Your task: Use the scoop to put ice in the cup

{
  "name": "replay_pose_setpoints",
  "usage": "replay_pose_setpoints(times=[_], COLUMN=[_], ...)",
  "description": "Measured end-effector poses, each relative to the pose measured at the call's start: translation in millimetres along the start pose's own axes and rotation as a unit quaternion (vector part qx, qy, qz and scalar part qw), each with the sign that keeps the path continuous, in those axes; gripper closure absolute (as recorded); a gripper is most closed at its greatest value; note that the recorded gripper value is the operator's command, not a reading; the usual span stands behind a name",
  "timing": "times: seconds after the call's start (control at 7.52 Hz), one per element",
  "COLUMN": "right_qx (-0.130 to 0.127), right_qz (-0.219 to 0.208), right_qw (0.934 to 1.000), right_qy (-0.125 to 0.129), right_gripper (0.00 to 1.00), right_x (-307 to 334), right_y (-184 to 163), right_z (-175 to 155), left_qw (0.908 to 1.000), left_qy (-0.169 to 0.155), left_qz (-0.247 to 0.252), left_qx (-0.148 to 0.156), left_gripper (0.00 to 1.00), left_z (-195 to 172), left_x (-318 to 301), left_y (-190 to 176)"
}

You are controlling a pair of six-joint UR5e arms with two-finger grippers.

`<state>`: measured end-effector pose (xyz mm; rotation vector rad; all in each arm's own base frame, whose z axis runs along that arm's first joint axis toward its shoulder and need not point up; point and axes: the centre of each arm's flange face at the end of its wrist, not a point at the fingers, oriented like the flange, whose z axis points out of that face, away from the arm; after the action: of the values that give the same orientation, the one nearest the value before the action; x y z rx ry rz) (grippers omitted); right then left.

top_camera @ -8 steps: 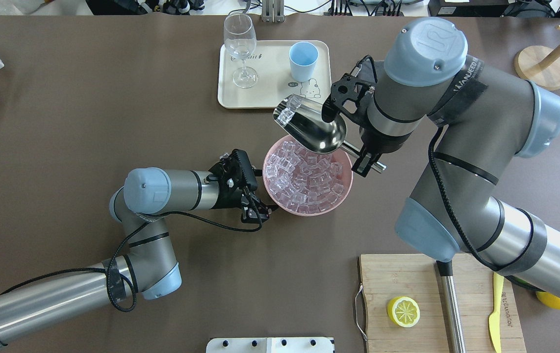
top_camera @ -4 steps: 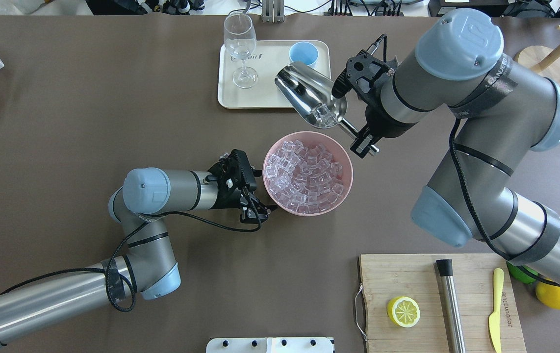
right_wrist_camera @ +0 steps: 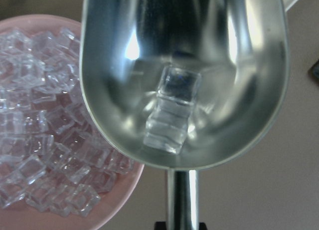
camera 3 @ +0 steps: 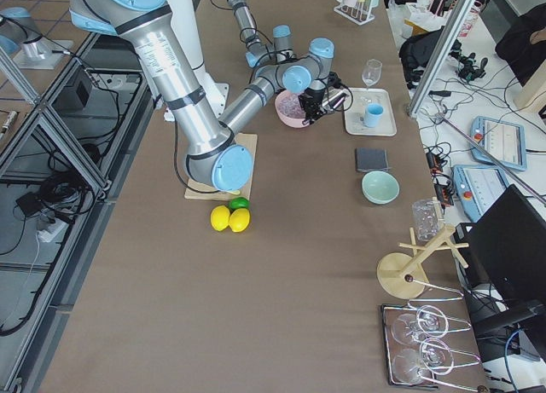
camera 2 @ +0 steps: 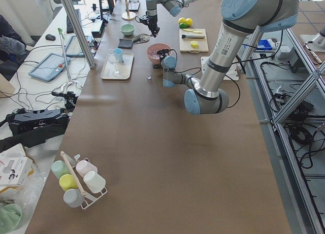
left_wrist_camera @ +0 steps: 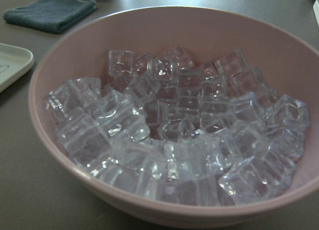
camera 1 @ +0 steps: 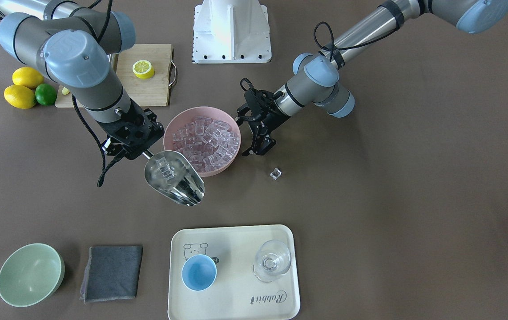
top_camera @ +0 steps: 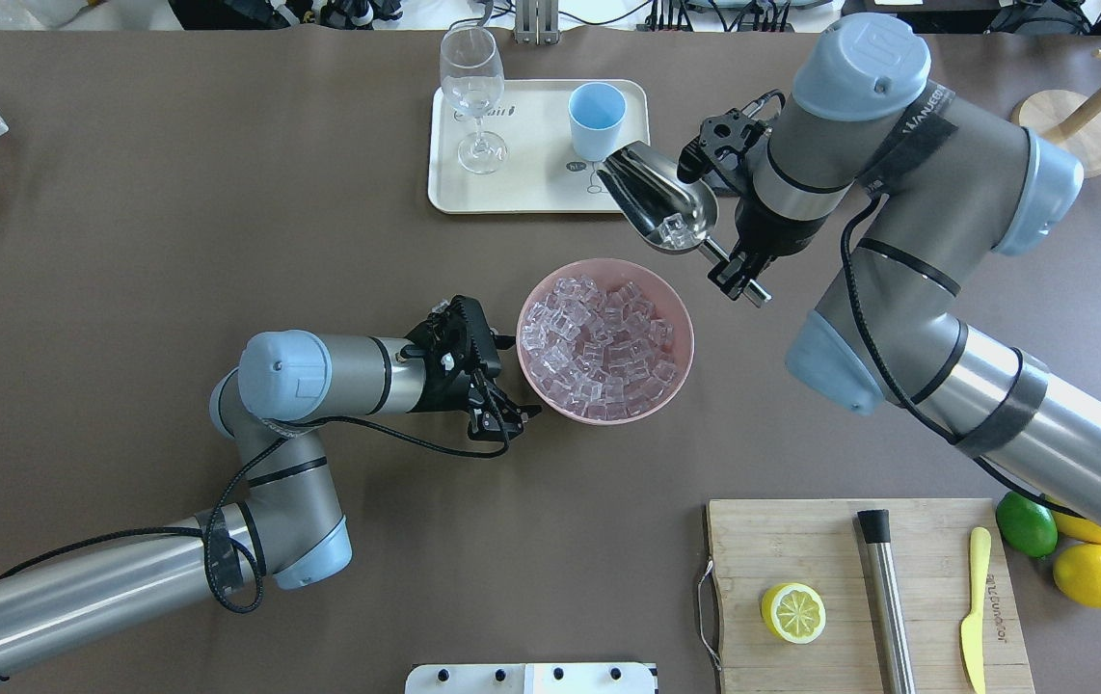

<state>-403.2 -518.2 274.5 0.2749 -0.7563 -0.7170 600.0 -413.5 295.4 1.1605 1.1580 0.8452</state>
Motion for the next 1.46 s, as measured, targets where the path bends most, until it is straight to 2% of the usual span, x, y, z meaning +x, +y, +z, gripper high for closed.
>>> replay_pose_setpoints(times=[0.4,0.67,1.06,1.33,1.46], right_qx=[-0.054,-0.078,-0.106,-0.152,-0.174], right_qz=[0.064,0.090,0.099,0.114,0.119], right_qw=[0.9964,0.9926,0.9893,0.9816,0.9773], right_qy=[-0.012,-0.020,-0.017,-0.017,-0.018], right_gripper=[1.00,1.00,1.00,1.00,1.00], right_x=[50.8,77.9,87.0,86.4,86.0], right_y=[-47.9,-85.5,-121.3,-145.9,-151.4], right_z=[19.0,9.8,-27.8,-30.5,-31.6], left_qw=[1.0000,1.0000,0.9979,0.9943,0.9910], left_qy=[-0.001,0.007,0.011,-0.003,-0.022], left_qz=[0.001,0.000,-0.025,-0.049,-0.067], left_qx=[0.000,-0.003,-0.059,-0.094,-0.114], left_gripper=[0.02,0.02,0.02,0.02,0.02], left_z=[-7.2,-38.9,-123.7,-147.0,-169.7], left_x=[-9.1,-36.5,-103.0,-129.5,-149.9], left_y=[0.6,2.3,9.9,18.5,26.9])
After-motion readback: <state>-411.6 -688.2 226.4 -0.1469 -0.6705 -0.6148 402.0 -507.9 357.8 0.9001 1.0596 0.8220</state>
